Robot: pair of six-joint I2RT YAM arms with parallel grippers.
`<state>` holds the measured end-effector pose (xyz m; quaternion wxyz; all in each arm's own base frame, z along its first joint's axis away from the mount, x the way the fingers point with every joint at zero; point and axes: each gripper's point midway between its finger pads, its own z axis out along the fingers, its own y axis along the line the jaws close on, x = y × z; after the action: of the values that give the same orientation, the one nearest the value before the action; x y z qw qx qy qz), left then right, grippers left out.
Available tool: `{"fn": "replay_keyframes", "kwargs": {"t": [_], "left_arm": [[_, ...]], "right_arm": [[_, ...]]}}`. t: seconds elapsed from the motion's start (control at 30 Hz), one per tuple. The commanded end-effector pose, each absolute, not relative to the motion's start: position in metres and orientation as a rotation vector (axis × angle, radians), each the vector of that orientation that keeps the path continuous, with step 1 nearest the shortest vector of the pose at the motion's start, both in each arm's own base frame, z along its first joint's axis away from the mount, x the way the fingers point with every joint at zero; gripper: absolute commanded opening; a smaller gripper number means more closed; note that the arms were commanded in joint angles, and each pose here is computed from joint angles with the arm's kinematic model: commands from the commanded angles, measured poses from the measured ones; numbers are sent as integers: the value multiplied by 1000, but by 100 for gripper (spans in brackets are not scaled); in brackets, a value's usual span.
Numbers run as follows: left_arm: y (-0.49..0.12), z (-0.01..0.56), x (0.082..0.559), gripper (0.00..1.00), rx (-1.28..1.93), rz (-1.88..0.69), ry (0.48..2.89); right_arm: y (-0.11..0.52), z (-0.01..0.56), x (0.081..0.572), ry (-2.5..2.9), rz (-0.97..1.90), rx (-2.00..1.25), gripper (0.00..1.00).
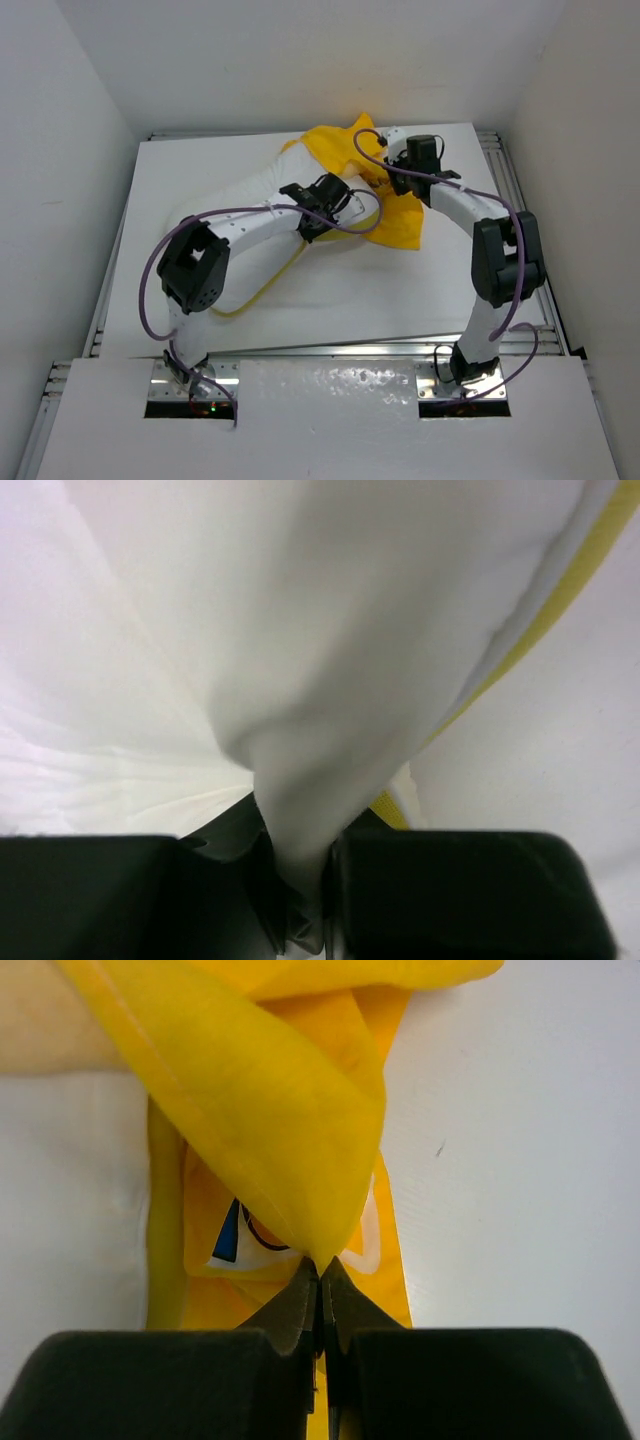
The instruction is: Put the pillow into the pillowcase
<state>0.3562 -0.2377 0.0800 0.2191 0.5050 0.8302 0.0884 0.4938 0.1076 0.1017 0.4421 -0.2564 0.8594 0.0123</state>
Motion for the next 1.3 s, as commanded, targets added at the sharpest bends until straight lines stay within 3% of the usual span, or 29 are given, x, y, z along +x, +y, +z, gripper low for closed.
{"fn": "replay_keyframes", "kwargs": {"t": [0.0,0.63,0.73,0.77,0.87,0.93,1.1,1.27], "left_arm": [[-253,149,374,0,1219,189,2175],[-247,160,450,0,1004,508,2144],[-251,154,454,0,986,481,2144],[-255,153,452,0,993,444,2150],[-260,145,440,0,1027,364,2172],[-260,140,433,0,1042,332,2177],[-259,121,421,0,1063,290,2219],[-260,115,420,0,1042,277,2229]], "right_arm": [[109,118,484,2136,59,-615,0],[141,154,412,2058,255,-895,0],[148,146,400,2084,327,-987,22],[148,145,400,2100,328,-983,45],[132,139,412,2139,240,-892,58],[131,145,422,2104,276,-832,60],[145,164,452,2022,399,-679,51],[147,173,480,2004,498,-513,50]]}}
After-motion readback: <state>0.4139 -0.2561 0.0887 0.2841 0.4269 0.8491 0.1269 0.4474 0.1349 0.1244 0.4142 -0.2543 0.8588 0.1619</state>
